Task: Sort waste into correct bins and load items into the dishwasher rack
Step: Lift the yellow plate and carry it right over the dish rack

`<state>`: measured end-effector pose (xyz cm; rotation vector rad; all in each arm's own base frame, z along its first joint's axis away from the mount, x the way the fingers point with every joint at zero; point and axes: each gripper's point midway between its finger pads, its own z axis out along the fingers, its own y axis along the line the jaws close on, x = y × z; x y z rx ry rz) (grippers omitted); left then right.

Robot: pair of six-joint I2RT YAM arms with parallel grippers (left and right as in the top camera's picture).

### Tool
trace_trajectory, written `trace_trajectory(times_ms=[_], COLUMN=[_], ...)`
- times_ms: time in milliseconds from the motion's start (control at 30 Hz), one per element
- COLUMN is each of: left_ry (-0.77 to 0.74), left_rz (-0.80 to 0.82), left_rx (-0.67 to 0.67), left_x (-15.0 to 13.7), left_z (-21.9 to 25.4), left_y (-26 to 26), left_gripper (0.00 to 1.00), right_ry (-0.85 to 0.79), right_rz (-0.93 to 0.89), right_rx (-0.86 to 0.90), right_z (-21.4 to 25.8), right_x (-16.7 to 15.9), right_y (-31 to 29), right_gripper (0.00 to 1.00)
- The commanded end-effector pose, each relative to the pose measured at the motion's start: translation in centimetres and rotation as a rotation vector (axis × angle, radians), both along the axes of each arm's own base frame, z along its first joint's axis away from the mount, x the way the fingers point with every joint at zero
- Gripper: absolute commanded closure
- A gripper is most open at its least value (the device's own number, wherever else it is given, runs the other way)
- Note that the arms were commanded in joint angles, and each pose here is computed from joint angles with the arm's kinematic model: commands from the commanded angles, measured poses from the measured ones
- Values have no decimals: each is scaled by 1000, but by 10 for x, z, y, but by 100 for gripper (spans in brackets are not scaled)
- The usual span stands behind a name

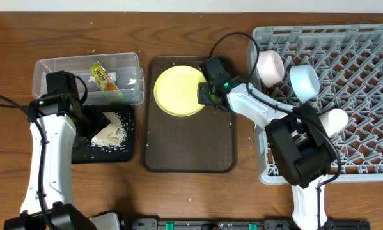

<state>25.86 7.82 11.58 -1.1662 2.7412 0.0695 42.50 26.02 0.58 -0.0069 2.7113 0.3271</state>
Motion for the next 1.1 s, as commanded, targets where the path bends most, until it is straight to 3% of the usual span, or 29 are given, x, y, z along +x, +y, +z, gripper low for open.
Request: trace_trajectory(times_ms=[0,300,600,867,1067], left_ry=[5,5,5,5,4], left_rz=[20,20,20,20,20], left_rx=[16,16,16,16,16], left_x=[-2,-2,-2,-2,-2], left_z=[0,0,0,0,0], left_y=[4,4,4,4,4], left_gripper=[18,18,18,18,18], right_ry=[18,33,-166,-231,-176], right_rz=[-10,9,118,29,-112], right_rx=[-40,-60,-75,-353,-641], right_z=[-8,16,132,199,224], right_x=[-5,-10,-13,-47,-83], right_y=[-4,-21,-45,-135,-217], right_gripper=[99,99,99,99,99])
